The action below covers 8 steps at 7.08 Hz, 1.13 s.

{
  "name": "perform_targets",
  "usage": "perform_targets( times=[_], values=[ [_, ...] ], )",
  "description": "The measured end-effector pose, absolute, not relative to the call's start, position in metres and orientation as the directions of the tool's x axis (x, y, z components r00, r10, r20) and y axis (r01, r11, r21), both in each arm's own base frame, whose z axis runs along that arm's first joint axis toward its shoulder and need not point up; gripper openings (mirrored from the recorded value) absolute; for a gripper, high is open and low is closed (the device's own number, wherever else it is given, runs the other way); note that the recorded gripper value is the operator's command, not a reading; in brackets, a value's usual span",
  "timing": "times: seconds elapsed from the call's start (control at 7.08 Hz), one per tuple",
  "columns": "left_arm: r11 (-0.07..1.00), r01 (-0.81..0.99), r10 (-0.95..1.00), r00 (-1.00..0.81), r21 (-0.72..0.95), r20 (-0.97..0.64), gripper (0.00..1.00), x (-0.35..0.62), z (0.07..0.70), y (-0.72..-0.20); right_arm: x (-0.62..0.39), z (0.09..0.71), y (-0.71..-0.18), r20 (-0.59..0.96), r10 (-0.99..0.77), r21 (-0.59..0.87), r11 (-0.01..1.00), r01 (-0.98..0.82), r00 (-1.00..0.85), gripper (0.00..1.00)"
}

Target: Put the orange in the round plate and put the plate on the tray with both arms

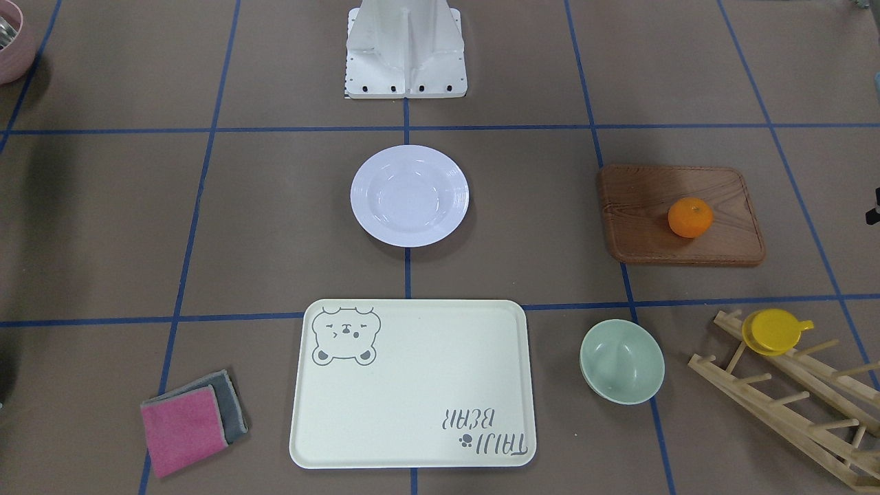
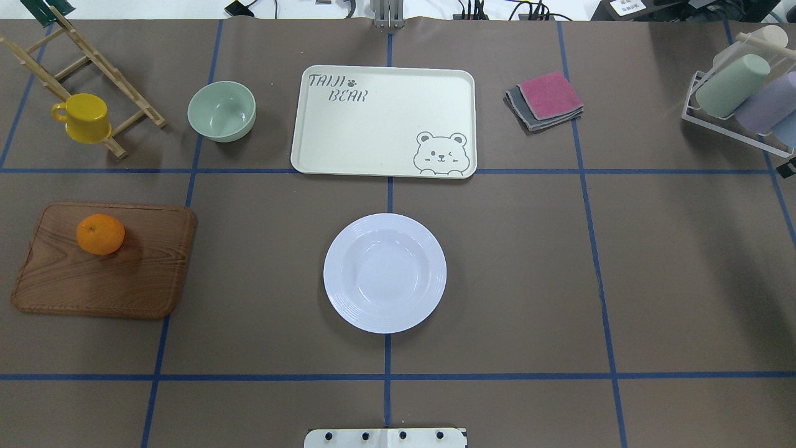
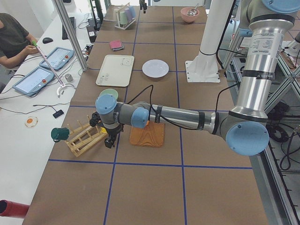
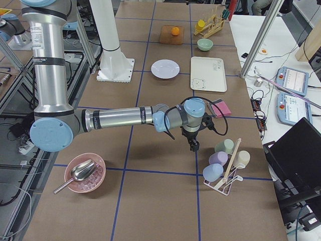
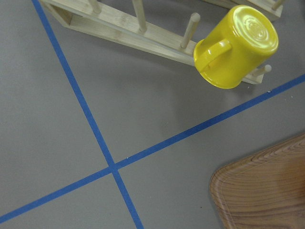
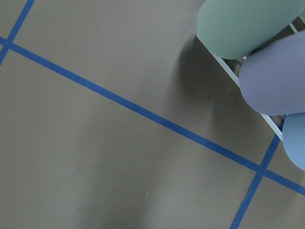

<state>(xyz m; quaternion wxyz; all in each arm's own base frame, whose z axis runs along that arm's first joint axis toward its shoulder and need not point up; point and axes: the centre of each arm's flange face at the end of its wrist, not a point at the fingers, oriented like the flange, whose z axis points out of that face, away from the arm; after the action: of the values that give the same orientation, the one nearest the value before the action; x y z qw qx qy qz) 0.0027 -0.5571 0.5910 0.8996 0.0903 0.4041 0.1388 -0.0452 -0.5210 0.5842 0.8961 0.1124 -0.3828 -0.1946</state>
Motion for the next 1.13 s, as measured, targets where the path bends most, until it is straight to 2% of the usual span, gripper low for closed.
perform_targets(
  times=[0.56,0.85,1.13],
  values=[
    [0.953,-0.134,0.294,0.629,0.272,-0.72,0.99,-0.01,0.626,-0.527,-0.045,0.582,-0.518,0.643,-0.435,0.353,0.899,0.26,0.631,1.0],
    [0.96,-0.091,0.261,0.631,0.264,-0.731,0.99,-0.009,0.629,-0.531,-0.044,0.582,-0.516,0.649,-0.42,0.342,0.906,0.25,0.634,1.0],
    [0.965,-0.063,0.235,0.63,0.254,-0.74,0.99,-0.008,0.623,-0.536,-0.045,0.58,-0.511,0.709,-0.292,0.249,0.955,0.159,0.642,1.0]
  ],
)
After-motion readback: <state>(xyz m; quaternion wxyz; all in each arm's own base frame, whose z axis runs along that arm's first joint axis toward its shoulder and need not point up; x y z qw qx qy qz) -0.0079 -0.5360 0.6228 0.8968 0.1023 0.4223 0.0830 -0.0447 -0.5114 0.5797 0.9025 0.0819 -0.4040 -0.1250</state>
